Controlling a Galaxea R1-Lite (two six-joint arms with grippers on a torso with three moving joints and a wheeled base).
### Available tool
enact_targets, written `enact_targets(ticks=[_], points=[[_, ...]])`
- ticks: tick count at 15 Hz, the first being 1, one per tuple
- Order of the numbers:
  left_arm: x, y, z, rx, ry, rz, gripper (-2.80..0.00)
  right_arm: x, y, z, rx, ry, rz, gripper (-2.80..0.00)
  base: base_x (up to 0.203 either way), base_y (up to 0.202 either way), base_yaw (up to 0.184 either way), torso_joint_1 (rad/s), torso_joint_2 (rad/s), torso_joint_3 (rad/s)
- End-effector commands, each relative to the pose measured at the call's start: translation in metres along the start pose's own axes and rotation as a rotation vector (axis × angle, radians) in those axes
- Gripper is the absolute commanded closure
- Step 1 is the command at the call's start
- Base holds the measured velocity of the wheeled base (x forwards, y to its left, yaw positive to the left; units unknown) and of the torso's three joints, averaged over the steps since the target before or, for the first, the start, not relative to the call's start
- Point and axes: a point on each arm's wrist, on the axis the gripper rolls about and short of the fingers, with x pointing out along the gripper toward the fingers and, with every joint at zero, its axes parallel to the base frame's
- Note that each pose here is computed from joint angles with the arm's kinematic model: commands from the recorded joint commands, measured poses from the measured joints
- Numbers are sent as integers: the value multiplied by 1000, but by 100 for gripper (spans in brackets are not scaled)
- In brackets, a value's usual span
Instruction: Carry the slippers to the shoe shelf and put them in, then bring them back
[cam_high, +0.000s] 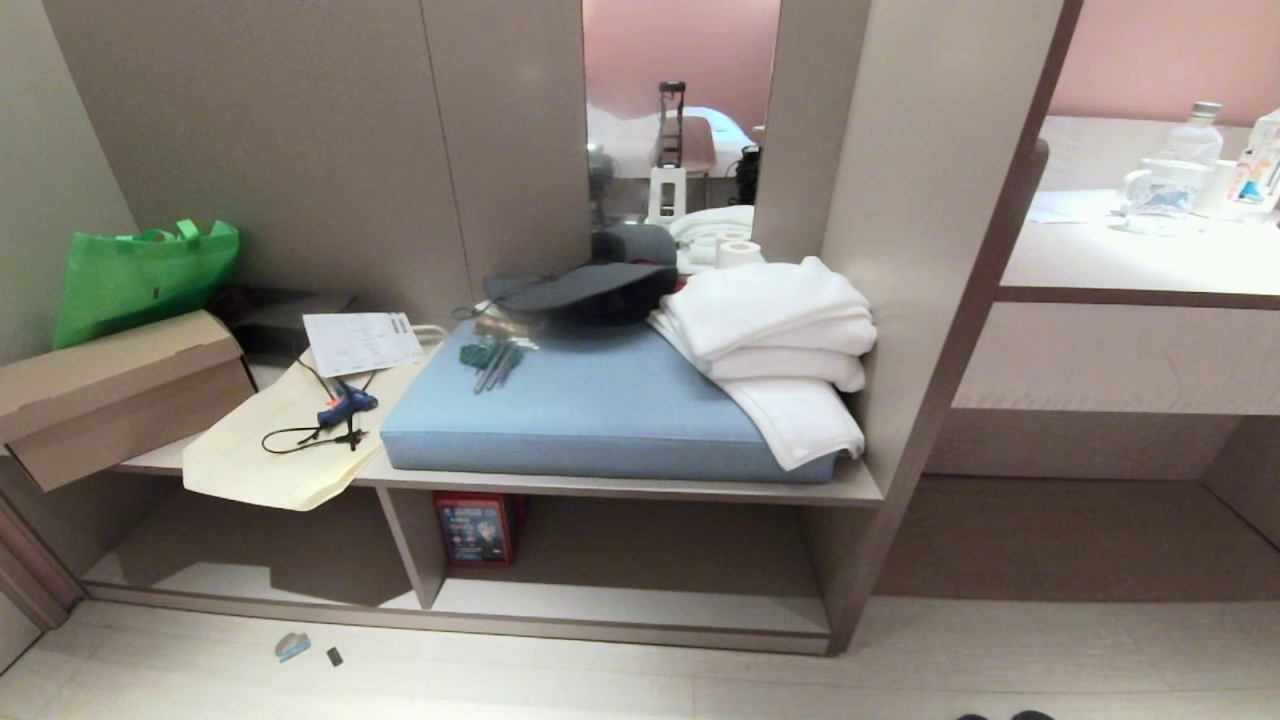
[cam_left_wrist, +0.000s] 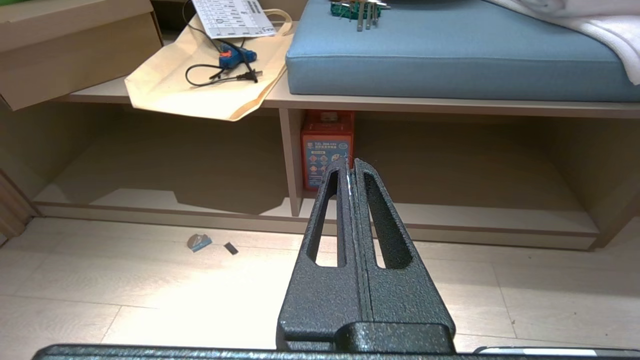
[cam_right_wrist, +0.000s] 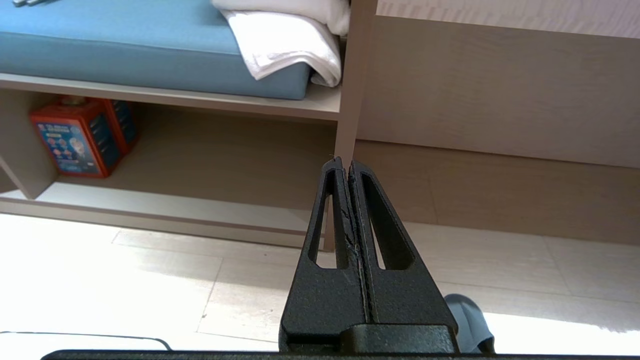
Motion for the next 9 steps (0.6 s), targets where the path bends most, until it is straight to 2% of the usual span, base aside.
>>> enact_targets(ticks=[1,6,9], points=[[0,0,0,0,0,2,0,0,0,0,-2,3,0,0,0,0,0,0,0,0],[0,0,0,-7,0,2,0,0,0,0,-4,3,2,0,0,0,0,0,0,0],[0,0,0,-9,3,2,0,0,0,0,-4,2,1,0,-143,0,0,2,2,4]])
